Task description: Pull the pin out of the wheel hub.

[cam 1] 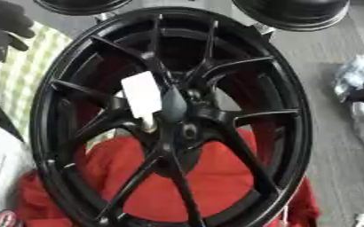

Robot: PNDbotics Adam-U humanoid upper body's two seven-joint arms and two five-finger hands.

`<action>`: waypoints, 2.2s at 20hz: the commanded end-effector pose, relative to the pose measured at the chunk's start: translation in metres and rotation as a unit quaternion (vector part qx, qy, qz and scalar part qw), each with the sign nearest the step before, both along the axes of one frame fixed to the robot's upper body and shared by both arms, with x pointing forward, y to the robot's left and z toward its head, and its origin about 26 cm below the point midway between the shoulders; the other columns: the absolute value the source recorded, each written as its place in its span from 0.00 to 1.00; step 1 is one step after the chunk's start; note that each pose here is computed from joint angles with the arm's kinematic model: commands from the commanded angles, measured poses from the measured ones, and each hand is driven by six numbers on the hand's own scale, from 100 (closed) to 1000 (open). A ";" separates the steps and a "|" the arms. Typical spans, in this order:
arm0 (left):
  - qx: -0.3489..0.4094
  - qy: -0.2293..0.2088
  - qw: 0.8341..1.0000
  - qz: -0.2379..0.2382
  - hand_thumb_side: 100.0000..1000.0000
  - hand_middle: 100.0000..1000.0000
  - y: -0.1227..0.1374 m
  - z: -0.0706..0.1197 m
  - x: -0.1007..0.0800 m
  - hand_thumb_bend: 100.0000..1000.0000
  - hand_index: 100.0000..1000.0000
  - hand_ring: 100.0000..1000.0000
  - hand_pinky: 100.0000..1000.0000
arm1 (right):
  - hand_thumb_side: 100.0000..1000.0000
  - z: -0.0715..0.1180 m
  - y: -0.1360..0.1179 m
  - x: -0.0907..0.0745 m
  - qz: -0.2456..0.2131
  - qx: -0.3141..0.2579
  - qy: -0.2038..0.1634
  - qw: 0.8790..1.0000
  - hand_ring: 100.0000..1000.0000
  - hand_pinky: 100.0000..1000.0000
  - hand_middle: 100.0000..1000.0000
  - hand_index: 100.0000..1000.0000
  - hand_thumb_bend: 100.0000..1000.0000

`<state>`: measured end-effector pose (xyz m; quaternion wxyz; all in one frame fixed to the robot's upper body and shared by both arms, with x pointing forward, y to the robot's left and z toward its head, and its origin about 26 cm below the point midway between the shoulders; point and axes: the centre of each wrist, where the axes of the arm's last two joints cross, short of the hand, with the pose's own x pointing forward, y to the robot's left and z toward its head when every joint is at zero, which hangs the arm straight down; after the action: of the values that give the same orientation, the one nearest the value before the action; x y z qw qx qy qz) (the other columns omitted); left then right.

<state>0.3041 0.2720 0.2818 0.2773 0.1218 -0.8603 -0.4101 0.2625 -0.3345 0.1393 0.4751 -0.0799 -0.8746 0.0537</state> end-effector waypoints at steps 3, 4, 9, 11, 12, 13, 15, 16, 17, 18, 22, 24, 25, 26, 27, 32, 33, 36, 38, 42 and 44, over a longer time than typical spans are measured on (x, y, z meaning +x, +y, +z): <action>0.141 -0.051 0.989 -0.002 0.46 0.65 0.001 0.029 -0.008 0.00 0.79 0.69 0.65 | 0.47 0.006 -0.002 -0.004 0.004 -0.028 -0.008 1.000 0.69 0.97 0.59 0.70 0.00; 0.165 -0.059 0.985 0.000 0.46 0.65 0.001 0.034 -0.009 0.00 0.79 0.69 0.65 | 0.47 0.006 -0.002 -0.005 0.005 -0.029 -0.007 1.000 0.69 0.97 0.59 0.70 0.00; 0.269 -0.071 0.960 0.023 0.47 0.66 0.007 0.056 -0.015 0.00 0.79 0.70 0.66 | 0.46 0.002 0.001 -0.005 0.012 -0.031 -0.005 0.999 0.69 0.97 0.59 0.70 0.00; 0.298 -0.069 0.952 0.021 0.45 0.67 0.006 0.061 -0.017 0.00 0.80 0.71 0.68 | 0.46 0.001 0.002 -0.005 0.015 -0.032 -0.001 0.999 0.69 0.97 0.59 0.70 0.00; 0.311 -0.072 0.947 0.016 0.45 0.68 0.004 0.064 -0.017 0.00 0.80 0.71 0.68 | 0.46 0.000 0.003 -0.005 0.016 -0.033 0.001 0.999 0.69 0.97 0.59 0.70 0.00; 0.322 -0.075 0.944 0.012 0.43 0.68 0.002 0.066 -0.018 0.00 0.80 0.71 0.68 | 0.46 0.000 0.003 -0.005 0.017 -0.033 0.002 0.999 0.69 0.97 0.59 0.70 0.00; 0.342 -0.078 0.936 0.006 0.46 0.68 -0.003 0.070 -0.018 0.00 0.80 0.72 0.68 | 0.46 -0.001 0.004 -0.006 0.020 -0.037 0.005 0.999 0.69 0.97 0.59 0.70 0.00; 0.349 -0.074 0.934 0.005 0.47 0.68 -0.006 0.071 -0.018 0.00 0.80 0.71 0.68 | 0.46 -0.001 0.004 -0.006 0.021 -0.039 0.006 0.999 0.69 0.97 0.59 0.70 0.00; 0.353 -0.069 0.933 0.005 0.49 0.68 -0.008 0.073 -0.019 0.00 0.80 0.72 0.68 | 0.45 -0.002 0.004 -0.006 0.021 -0.040 0.007 0.999 0.69 0.97 0.59 0.70 0.00; 0.359 -0.062 0.931 0.006 0.51 0.69 -0.010 0.075 -0.019 0.00 0.81 0.72 0.68 | 0.45 -0.003 0.004 -0.007 0.020 -0.041 0.009 0.999 0.69 0.97 0.59 0.70 0.00; 0.378 -0.031 0.925 0.005 0.59 0.71 -0.020 0.079 -0.019 0.00 0.83 0.74 0.69 | 0.45 -0.005 0.002 -0.009 0.014 -0.045 0.017 0.999 0.69 0.97 0.59 0.70 0.00; 0.386 -0.019 0.922 0.004 0.61 0.72 -0.026 0.081 -0.020 0.02 0.84 0.75 0.70 | 0.46 -0.005 0.001 -0.010 0.012 -0.047 0.019 0.999 0.69 0.97 0.59 0.70 0.00; 0.389 -0.013 0.921 0.004 0.63 0.73 -0.029 0.082 -0.019 0.04 0.85 0.75 0.70 | 0.46 -0.005 0.001 -0.010 0.012 -0.047 0.020 0.999 0.69 0.97 0.59 0.70 0.00; 0.392 -0.006 0.920 0.004 0.65 0.73 -0.032 0.082 -0.018 0.06 0.86 0.76 0.70 | 0.46 -0.005 0.001 -0.010 0.011 -0.048 0.021 0.999 0.69 0.97 0.59 0.70 0.00; 0.395 0.002 0.919 0.005 0.68 0.73 -0.035 0.082 -0.016 0.09 0.86 0.76 0.71 | 0.46 -0.005 0.001 -0.010 0.011 -0.048 0.023 0.999 0.69 0.97 0.59 0.70 0.00; 0.398 0.040 0.916 0.021 0.75 0.76 -0.049 0.082 0.002 0.24 0.88 0.79 0.73 | 0.46 -0.003 0.000 -0.009 0.011 -0.048 0.027 0.998 0.69 0.97 0.59 0.70 0.00; 0.400 0.045 0.915 0.024 0.75 0.76 -0.052 0.083 0.004 0.26 0.88 0.79 0.74 | 0.46 -0.003 0.000 -0.009 0.011 -0.048 0.027 0.998 0.69 0.97 0.59 0.70 0.00; 0.391 0.076 0.916 0.038 0.76 0.77 -0.071 0.087 -0.005 0.27 0.89 0.80 0.75 | 0.48 -0.001 -0.002 -0.009 0.013 -0.049 0.025 0.998 0.69 0.97 0.59 0.70 0.00; 0.384 0.093 0.918 0.043 0.76 0.78 -0.081 0.092 -0.017 0.27 0.89 0.81 0.75 | 0.46 -0.001 -0.002 -0.009 0.014 -0.049 0.024 0.998 0.69 0.97 0.59 0.70 0.00; 0.386 0.115 0.914 0.049 0.81 0.78 -0.093 0.097 -0.026 0.35 0.90 0.81 0.76 | 0.46 -0.001 -0.004 -0.010 0.013 -0.048 0.026 0.998 0.69 0.97 0.59 0.70 0.00; 0.389 0.121 0.912 0.053 0.83 0.78 -0.096 0.098 -0.027 0.39 0.89 0.81 0.76 | 0.46 -0.002 -0.004 -0.010 0.011 -0.047 0.029 0.998 0.69 0.97 0.59 0.70 0.00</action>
<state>0.2829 0.1767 0.3723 0.3304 0.2055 -0.5862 -0.7107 0.2546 -0.3347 0.1273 0.5060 -0.0822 -0.8537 0.0914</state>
